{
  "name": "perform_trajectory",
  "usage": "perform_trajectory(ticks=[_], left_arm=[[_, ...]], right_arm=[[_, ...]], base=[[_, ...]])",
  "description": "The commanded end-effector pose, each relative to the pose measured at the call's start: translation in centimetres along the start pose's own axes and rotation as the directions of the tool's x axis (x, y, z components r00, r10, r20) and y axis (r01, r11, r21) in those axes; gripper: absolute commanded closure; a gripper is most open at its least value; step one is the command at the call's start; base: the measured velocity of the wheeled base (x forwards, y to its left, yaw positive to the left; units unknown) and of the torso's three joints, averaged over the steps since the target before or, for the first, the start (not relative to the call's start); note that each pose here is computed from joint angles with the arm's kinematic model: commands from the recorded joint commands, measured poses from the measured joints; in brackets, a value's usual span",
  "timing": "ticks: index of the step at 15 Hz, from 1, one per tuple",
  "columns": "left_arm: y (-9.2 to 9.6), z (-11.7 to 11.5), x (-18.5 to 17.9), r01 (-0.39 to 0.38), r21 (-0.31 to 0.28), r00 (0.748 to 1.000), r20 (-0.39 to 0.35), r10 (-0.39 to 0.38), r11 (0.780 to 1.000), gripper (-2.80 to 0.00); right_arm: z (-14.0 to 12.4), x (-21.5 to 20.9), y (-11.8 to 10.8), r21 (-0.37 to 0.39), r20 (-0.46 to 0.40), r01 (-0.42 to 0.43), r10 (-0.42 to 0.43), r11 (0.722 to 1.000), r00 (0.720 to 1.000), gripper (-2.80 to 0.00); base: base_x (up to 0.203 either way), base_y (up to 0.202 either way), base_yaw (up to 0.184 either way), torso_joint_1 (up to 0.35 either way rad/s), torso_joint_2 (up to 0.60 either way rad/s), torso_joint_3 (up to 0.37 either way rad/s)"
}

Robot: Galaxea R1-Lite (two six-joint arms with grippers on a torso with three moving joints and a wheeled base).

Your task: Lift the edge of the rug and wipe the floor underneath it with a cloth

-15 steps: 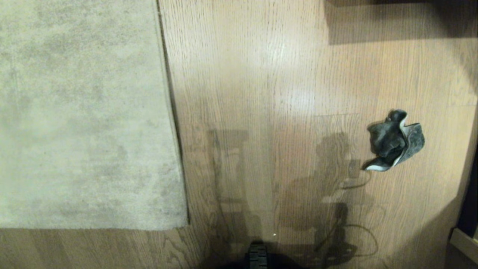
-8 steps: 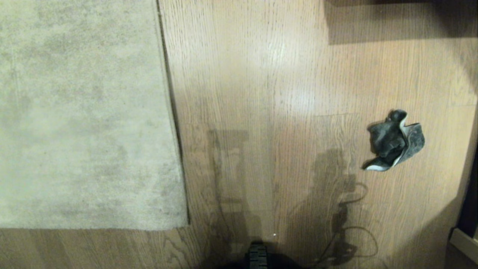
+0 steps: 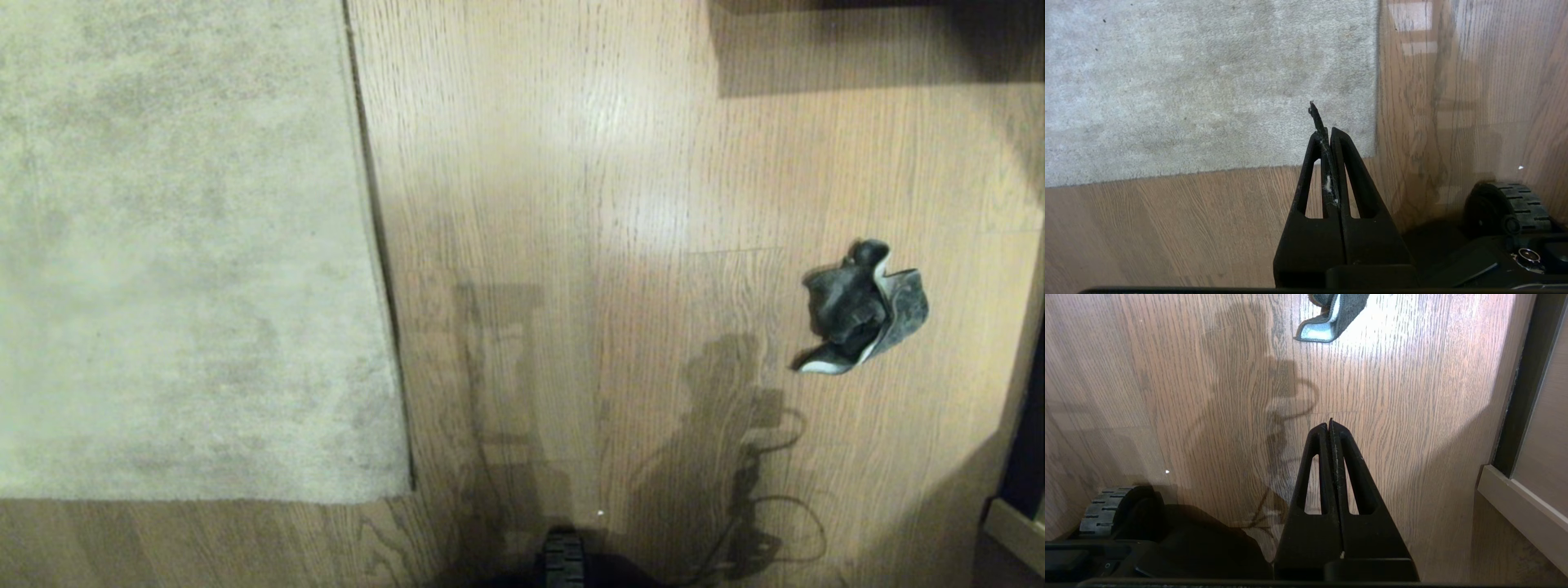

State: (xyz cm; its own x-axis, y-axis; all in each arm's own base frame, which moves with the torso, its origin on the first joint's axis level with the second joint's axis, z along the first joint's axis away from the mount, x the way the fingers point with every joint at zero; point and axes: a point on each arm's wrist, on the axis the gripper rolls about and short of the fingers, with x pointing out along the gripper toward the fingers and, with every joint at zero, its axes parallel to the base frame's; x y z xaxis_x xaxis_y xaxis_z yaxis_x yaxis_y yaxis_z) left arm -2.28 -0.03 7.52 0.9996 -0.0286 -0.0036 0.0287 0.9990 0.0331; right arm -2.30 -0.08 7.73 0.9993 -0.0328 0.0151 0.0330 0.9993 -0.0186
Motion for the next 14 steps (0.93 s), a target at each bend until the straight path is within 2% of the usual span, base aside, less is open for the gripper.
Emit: perform_trajectory(ticks=[1,14], left_arm=[[0.0,0.0,0.0,0.001,0.001,1.0,0.001,-0.001,1.0,0.0],[0.0,0.0,0.0,0.001,0.001,1.0,0.001,-0.001,1.0,0.0]], right_arm=[[-0.03,0.03,0.0,-0.002,-0.003,-0.002,0.002,1.0,1.0,0.0],[-0.03,0.03,0.0,-0.001,-0.003,-0.001,0.001,1.0,1.0,0.0]], base=[[0.0,0.0,0.0,0.0,0.0,0.0],[0.0,0.0,0.0,0.0,0.0,0.0]])
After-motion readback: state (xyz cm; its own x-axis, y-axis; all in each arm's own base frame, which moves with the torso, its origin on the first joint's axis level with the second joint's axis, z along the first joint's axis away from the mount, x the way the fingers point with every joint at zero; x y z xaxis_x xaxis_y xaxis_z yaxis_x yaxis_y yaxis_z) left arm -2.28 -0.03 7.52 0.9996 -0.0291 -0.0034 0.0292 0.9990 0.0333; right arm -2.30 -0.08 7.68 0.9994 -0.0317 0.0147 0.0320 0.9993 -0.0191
